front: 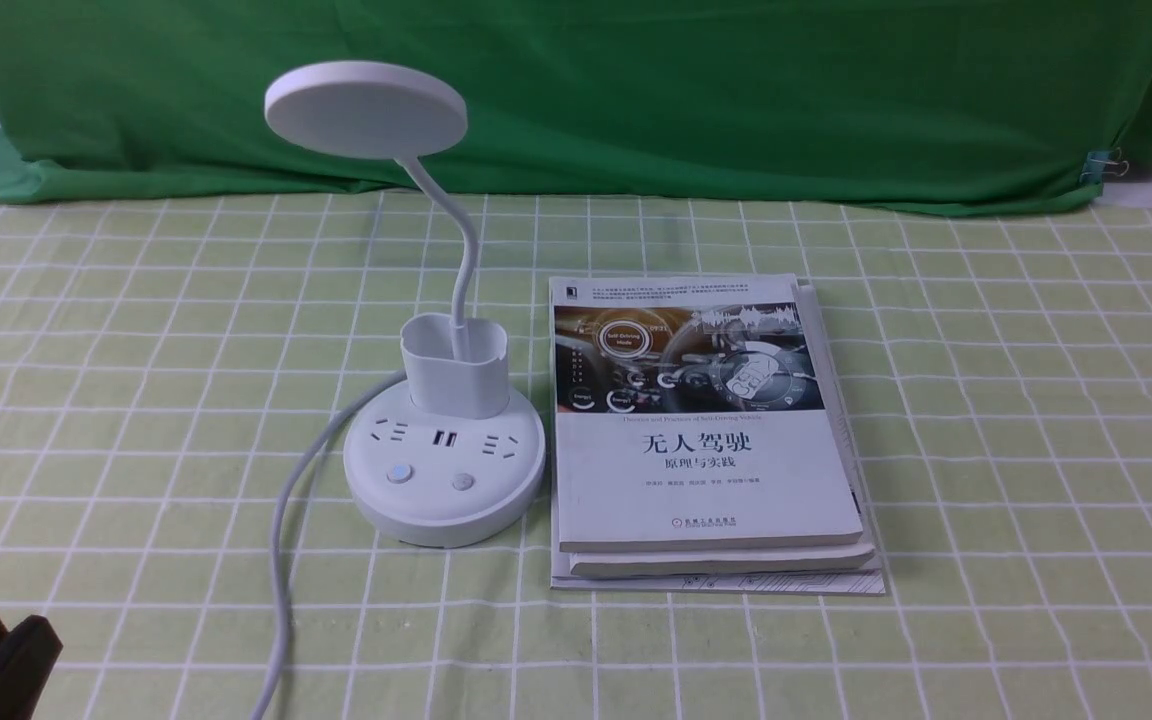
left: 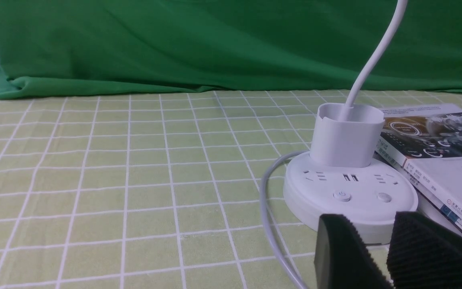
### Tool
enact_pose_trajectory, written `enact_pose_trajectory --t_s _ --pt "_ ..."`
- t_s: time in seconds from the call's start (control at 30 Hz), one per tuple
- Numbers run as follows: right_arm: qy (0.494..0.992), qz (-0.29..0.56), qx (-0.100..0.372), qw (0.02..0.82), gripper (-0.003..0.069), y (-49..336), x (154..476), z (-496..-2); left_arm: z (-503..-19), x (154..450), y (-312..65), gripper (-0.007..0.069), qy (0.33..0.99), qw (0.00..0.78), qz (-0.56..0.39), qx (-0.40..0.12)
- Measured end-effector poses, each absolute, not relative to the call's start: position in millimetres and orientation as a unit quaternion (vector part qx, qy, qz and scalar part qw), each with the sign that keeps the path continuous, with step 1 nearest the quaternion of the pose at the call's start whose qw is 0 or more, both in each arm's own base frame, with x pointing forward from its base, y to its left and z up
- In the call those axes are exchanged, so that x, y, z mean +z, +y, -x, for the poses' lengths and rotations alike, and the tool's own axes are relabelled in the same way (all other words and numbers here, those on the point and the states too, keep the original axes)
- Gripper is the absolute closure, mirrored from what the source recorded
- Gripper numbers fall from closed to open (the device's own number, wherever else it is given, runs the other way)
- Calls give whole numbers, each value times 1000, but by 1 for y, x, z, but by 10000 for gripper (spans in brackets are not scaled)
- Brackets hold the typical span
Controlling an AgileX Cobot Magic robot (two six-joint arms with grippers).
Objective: Turn on the table lamp on the green coffee tablecloth with your hand.
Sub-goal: 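Press the power button on the lamp base to turn the lamp on with the left gripper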
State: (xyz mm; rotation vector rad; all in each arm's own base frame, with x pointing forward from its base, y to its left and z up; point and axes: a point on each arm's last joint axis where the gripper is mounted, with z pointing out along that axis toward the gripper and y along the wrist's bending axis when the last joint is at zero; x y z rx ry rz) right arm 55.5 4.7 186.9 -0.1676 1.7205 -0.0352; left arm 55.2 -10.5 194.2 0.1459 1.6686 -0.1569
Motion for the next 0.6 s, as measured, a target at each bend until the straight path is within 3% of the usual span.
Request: enact_pose_trajectory --t_s 0.6 --pt "757 74 -16 649 417 5 187 -55 -56 200 -10 436 718 689 -75 -58"
